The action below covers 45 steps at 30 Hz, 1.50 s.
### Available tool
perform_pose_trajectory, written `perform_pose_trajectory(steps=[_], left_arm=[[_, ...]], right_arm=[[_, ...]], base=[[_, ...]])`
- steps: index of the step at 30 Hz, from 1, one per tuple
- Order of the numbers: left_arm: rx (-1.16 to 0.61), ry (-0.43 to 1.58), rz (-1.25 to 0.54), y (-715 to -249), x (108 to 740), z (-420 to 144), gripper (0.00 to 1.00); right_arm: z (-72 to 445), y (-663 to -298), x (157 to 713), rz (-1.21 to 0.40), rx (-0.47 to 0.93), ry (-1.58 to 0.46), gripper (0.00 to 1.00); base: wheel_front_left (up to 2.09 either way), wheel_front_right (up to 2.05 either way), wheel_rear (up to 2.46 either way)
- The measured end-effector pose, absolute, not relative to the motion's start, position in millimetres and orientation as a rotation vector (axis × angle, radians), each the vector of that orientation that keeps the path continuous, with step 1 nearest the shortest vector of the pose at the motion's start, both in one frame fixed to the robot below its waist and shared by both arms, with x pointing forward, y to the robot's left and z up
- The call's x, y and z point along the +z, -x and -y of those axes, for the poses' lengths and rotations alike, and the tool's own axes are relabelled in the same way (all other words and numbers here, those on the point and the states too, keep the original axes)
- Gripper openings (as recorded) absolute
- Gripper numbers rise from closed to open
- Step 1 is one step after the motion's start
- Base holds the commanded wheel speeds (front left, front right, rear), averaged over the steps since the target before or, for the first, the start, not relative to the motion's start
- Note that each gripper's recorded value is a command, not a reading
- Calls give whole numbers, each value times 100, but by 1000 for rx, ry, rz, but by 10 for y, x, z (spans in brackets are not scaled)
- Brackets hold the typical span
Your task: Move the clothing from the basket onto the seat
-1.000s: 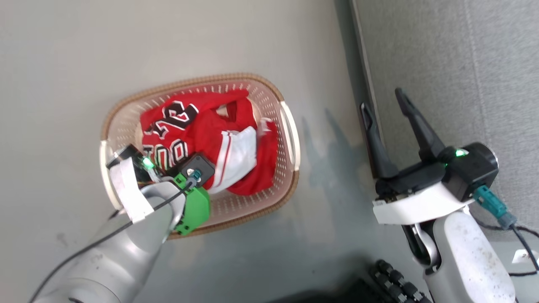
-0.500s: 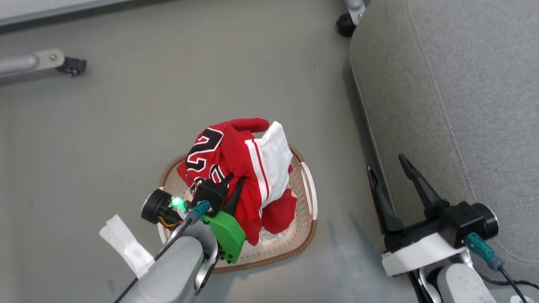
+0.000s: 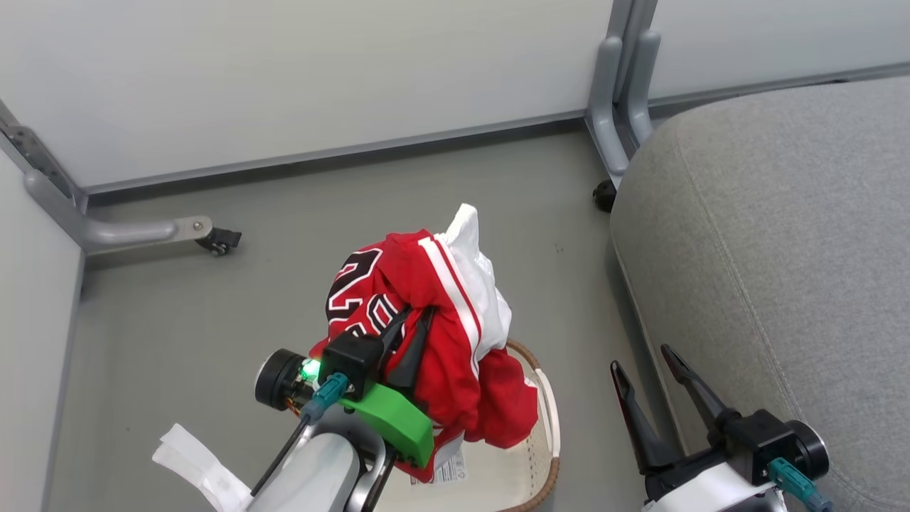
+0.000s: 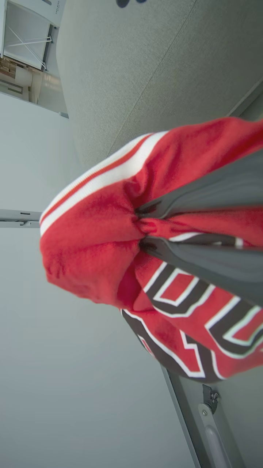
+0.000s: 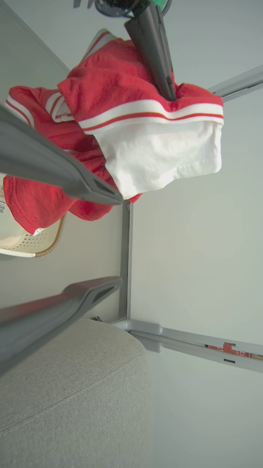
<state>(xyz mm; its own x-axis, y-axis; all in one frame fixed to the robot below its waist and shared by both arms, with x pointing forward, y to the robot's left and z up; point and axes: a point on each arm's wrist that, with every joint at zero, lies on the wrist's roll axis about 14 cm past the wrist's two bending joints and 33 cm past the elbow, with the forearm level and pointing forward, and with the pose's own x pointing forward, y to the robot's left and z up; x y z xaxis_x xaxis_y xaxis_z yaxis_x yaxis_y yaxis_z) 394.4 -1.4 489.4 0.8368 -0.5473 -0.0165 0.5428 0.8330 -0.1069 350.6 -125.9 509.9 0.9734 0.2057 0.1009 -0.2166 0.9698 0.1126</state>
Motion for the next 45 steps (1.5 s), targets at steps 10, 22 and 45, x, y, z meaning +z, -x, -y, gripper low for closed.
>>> perform_pose_trajectory(steps=[10,22,45], left_arm=[[-600,121,134,-3800,5522,64,0],[-623,129,179,-3708,5686,131,0],[-798,170,252,-3506,5994,582,0]], right_arm=[[1191,-3314,5192,120,236,-128,100],[1109,-3262,5212,127,262,-125,100],[323,-3394,5225,106,518,-110,100]], base=[[0,0,0],[0,0,0],[0,0,0]])
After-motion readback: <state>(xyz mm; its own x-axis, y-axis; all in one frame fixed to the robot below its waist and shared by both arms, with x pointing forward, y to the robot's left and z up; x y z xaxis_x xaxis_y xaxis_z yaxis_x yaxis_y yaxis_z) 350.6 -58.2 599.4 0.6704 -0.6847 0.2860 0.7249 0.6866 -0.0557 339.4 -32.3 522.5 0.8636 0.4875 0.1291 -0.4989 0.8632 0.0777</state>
